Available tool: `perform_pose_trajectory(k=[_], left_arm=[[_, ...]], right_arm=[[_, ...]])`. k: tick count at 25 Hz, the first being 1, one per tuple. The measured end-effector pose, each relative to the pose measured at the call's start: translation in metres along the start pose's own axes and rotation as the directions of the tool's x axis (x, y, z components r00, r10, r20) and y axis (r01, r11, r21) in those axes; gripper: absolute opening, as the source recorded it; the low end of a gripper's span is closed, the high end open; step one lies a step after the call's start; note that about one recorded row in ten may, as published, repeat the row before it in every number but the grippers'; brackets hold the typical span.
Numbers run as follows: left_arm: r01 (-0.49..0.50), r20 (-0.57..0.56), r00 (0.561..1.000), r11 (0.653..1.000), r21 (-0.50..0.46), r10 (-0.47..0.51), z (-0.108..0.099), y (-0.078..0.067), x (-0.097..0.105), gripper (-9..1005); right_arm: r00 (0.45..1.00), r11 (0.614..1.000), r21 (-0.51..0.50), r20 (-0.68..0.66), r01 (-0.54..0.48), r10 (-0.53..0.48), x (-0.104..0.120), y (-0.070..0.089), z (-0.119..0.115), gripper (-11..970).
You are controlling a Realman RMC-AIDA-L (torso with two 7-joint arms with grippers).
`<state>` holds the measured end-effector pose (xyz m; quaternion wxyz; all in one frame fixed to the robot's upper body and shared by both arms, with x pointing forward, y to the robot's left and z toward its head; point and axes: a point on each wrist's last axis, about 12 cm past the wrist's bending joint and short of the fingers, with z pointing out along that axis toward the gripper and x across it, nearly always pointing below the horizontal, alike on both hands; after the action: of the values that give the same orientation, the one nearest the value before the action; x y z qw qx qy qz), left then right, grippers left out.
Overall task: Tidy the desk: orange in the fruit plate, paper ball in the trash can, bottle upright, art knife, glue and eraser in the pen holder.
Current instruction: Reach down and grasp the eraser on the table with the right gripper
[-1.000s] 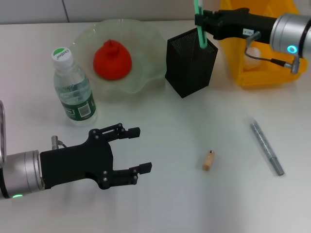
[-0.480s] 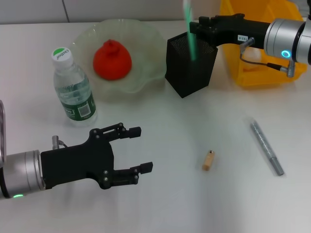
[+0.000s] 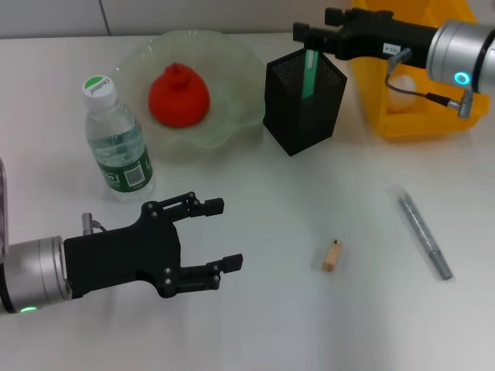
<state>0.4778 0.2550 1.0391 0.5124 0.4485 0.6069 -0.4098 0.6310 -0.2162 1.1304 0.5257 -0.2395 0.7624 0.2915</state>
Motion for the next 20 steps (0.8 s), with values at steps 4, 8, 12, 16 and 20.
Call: perform_pose_trajectory(k=[4, 8, 12, 16, 20], left_arm=[[0.002, 0.001, 1.0, 1.0, 0.0, -0.002, 0.0, 0.0, 0.0, 798], [0.009, 0.006, 1.0, 1.0, 0.0, -0.009, 0.0, 0.0, 0.0, 798], [0.008, 0.003, 1.0, 1.0, 0.007, -0.008, -0.001, -0.001, -0.001, 798], [0.001, 0.002, 1.0, 1.0, 0.022, -0.001, -0.002, -0.002, -0.001, 798], [-0.001, 0.004, 1.0, 0.999, 0.052, 0.001, -0.003, -0.005, -0.002, 798]], right_arm=[[0.996, 0.996, -0.077, 0.076, -0.046, 0.052, -0.006, 0.005, -0.016, 690], [0.988, 0.962, -0.261, 0.104, -0.081, 0.111, -0.014, 0.014, -0.043, 720], [0.996, 0.901, -0.424, -0.024, -0.09, 0.088, -0.021, 0.022, -0.069, 727], [0.972, 0.867, -0.488, -0.235, -0.104, -0.015, -0.024, 0.027, -0.076, 727], [0.911, 0.882, -0.458, -0.403, -0.114, -0.092, -0.023, 0.026, -0.071, 727]])
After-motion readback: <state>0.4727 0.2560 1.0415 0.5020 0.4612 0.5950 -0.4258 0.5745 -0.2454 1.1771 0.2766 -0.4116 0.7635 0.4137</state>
